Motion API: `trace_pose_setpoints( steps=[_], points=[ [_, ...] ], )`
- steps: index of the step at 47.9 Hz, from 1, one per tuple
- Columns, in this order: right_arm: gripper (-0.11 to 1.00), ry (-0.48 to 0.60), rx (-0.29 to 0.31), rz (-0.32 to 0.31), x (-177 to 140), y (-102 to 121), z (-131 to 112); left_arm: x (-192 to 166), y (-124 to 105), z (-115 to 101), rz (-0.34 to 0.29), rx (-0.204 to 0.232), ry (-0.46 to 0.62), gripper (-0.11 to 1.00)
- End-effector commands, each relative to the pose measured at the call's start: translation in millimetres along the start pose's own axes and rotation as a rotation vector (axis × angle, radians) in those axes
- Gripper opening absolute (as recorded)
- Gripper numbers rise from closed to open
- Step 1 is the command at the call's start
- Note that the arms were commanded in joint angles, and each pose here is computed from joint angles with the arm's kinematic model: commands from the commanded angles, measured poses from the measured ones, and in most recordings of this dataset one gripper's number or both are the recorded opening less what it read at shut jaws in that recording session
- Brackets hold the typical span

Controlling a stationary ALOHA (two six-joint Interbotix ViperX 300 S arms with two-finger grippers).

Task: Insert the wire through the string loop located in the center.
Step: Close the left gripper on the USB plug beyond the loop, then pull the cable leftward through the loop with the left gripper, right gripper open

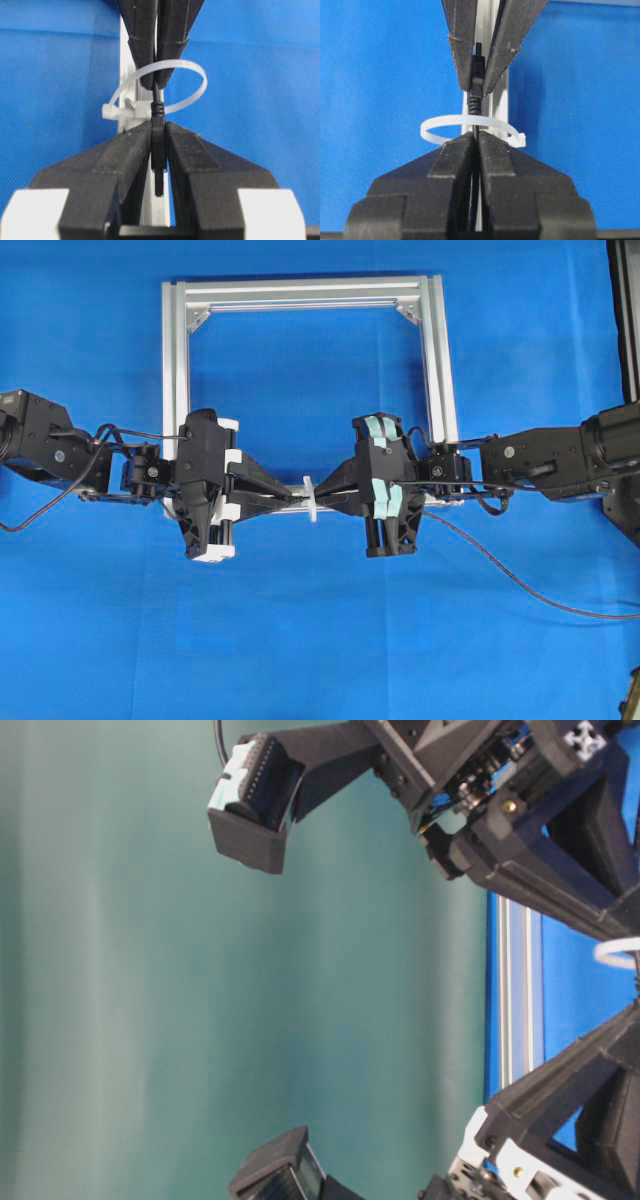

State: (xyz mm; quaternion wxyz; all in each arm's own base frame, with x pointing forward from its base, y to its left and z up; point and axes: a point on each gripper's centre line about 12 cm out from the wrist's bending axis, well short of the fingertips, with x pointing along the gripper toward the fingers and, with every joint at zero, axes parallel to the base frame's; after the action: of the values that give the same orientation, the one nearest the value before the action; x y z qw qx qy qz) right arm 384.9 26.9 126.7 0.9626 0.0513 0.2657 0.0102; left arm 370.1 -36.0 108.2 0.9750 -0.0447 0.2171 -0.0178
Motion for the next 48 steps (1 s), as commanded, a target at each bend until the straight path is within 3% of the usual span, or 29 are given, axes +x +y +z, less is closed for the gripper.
trace_pose_setpoints(
  steps=[1,9,14,18,27,31,48],
  points=[
    [-0.02,-0.037,0.004,-0.001,-0.7,-0.8,12.4,0.4,-1.7,9.6,-0.004,-0.003,-0.029,0.08],
    [-0.02,-0.037,0.001,0.000,-1.2,-0.8,12.3,0.4,-2.3,9.7,-0.006,-0.003,-0.030,0.08],
    [0.06,-0.037,0.002,-0.001,-1.2,-0.8,12.3,0.2,-1.8,10.1,-0.004,-0.004,-0.030,0.08],
    [0.25,-0.034,0.004,-0.001,-0.9,-0.9,11.6,0.2,-2.3,10.2,-0.006,-0.003,-0.032,0.08],
    [0.82,-0.009,-0.002,-0.001,-0.8,-0.5,8.6,0.6,-1.8,10.1,-0.004,-0.004,-0.030,0.08],
    [0.97,-0.010,0.001,-0.003,-0.7,-1.1,9.1,0.4,-2.4,10.6,-0.006,-0.003,-0.032,0.08],
    [0.97,-0.006,-0.004,-0.002,-0.8,-1.0,8.3,-1.5,-2.4,10.4,-0.007,-0.002,-0.032,0.08]
  ],
)
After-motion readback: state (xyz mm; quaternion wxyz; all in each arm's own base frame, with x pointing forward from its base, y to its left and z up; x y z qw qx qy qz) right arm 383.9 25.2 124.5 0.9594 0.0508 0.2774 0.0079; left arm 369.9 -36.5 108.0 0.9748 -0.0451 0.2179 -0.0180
